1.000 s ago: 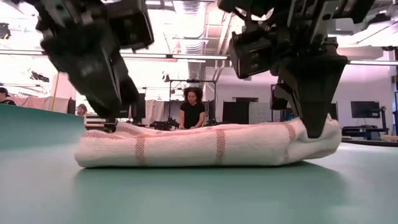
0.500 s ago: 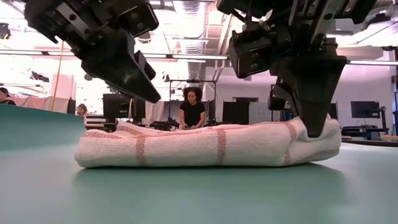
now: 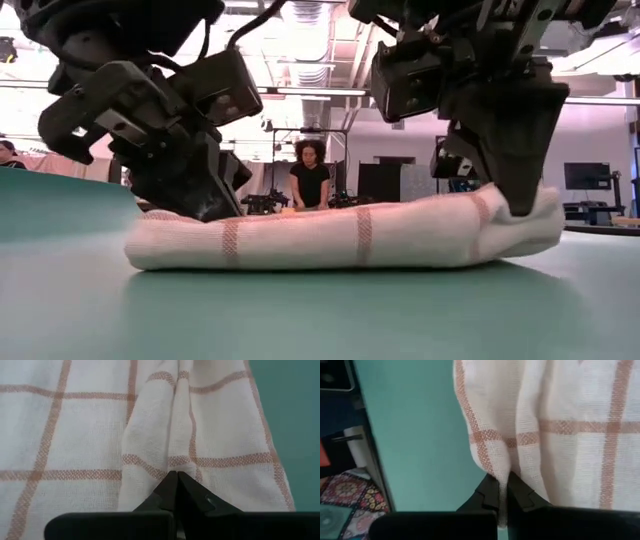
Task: Roll towel
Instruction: Roll the white stripe towel
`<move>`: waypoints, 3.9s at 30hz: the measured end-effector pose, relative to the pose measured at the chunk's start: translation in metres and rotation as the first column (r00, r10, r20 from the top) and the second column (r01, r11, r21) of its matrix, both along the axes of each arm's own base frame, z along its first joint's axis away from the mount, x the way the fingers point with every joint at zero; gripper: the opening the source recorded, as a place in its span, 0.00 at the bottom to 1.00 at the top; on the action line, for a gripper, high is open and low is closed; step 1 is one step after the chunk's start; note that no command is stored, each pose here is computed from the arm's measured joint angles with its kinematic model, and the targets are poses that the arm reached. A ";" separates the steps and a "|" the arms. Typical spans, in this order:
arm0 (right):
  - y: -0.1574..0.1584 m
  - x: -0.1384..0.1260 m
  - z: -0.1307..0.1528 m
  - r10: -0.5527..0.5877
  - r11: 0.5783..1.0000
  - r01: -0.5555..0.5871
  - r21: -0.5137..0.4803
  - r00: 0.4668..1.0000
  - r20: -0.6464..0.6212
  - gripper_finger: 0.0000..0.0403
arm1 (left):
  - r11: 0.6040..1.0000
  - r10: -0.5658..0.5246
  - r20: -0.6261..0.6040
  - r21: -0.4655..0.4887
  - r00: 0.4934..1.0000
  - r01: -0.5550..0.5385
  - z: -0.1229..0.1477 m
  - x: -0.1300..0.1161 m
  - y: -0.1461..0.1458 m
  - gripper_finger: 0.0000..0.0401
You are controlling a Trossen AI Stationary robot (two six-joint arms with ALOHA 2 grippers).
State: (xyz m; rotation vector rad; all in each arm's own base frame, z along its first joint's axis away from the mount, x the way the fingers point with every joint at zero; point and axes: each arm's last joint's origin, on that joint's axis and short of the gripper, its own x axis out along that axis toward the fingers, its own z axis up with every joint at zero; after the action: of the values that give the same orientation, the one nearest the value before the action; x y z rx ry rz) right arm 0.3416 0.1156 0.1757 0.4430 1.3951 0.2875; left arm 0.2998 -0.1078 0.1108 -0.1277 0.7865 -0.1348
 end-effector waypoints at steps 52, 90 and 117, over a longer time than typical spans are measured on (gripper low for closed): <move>-0.096 0.005 -0.031 -0.356 0.934 0.356 -0.029 0.934 0.022 0.05 | 0.982 -0.080 -0.114 -0.181 0.990 0.059 -0.001 -0.005 0.001 0.00; -0.095 0.014 -0.039 -0.372 0.923 0.379 -0.067 0.923 0.096 0.05 | 0.916 -0.307 -0.098 0.242 0.947 0.321 0.078 0.016 -0.036 0.00; -0.095 0.014 -0.038 -0.318 0.939 0.331 -0.093 0.939 0.134 0.12 | 0.967 0.070 -0.228 0.254 0.971 -0.010 0.017 -0.028 -0.015 0.00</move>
State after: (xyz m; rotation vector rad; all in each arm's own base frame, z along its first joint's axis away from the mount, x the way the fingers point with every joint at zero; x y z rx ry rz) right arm 0.3558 0.0204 0.1377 0.5443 1.1935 -0.0368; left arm 0.2720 -0.1230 0.1280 0.0826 1.0305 0.0209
